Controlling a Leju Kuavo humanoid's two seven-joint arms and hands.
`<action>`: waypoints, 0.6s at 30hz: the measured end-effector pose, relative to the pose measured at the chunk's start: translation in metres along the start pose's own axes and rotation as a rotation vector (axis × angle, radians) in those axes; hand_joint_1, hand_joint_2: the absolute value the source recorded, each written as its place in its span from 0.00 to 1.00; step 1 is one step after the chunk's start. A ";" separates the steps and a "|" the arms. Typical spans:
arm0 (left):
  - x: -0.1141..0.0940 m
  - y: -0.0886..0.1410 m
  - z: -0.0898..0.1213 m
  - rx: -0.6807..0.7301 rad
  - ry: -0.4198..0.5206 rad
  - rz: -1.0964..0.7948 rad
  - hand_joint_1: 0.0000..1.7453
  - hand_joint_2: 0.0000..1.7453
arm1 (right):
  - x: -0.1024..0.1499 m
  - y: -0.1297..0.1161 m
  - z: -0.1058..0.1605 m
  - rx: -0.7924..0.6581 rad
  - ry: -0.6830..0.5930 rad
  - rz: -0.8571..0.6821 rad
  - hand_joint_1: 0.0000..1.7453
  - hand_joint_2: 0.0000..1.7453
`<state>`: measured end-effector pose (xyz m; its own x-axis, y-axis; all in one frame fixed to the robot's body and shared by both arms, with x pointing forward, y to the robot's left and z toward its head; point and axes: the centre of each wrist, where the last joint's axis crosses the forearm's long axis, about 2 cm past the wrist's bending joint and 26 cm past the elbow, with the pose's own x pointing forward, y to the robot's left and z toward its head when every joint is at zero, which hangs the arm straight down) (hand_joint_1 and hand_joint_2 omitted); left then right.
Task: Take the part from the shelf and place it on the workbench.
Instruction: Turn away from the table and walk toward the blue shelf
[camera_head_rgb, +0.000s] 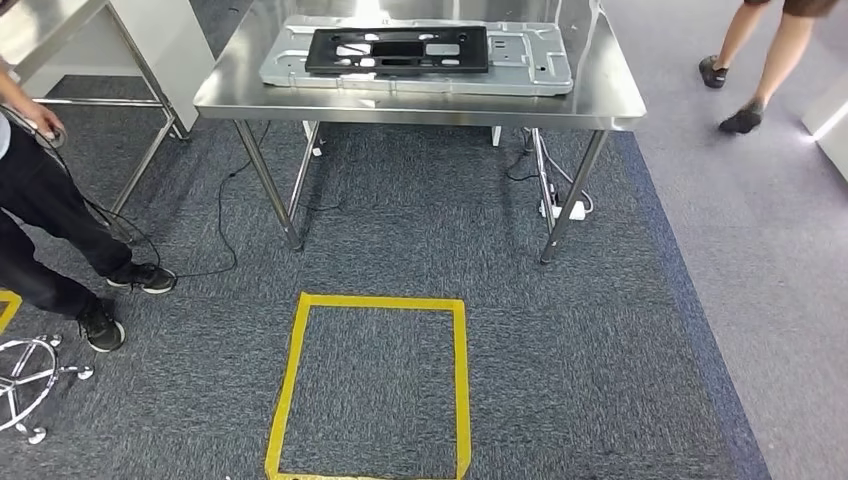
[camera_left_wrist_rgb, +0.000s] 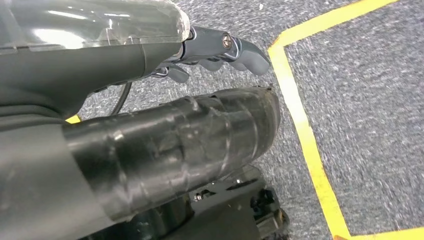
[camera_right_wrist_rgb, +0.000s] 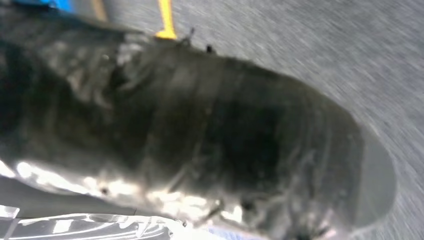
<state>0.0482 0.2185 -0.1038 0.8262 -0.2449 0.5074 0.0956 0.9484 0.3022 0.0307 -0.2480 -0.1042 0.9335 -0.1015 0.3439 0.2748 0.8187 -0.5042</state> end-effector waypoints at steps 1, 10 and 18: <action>0.001 0.000 -0.001 0.000 -0.003 -0.002 0.00 0.00 | -0.002 0.003 0.002 0.025 0.023 0.011 0.00 0.00; 0.000 0.000 0.000 -0.004 -0.002 -0.009 0.00 0.00 | -0.003 0.016 0.011 0.123 0.080 0.028 0.00 0.00; 0.002 -0.001 -0.001 -0.003 -0.006 -0.007 0.00 0.00 | -0.001 0.020 0.013 0.149 0.084 0.021 0.00 0.00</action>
<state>0.0504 0.2175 -0.1034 0.8221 -0.2529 0.5100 0.1034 0.9473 0.3032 0.0325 -0.2244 -0.1046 0.9564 -0.1248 0.2639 0.2233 0.8951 -0.3859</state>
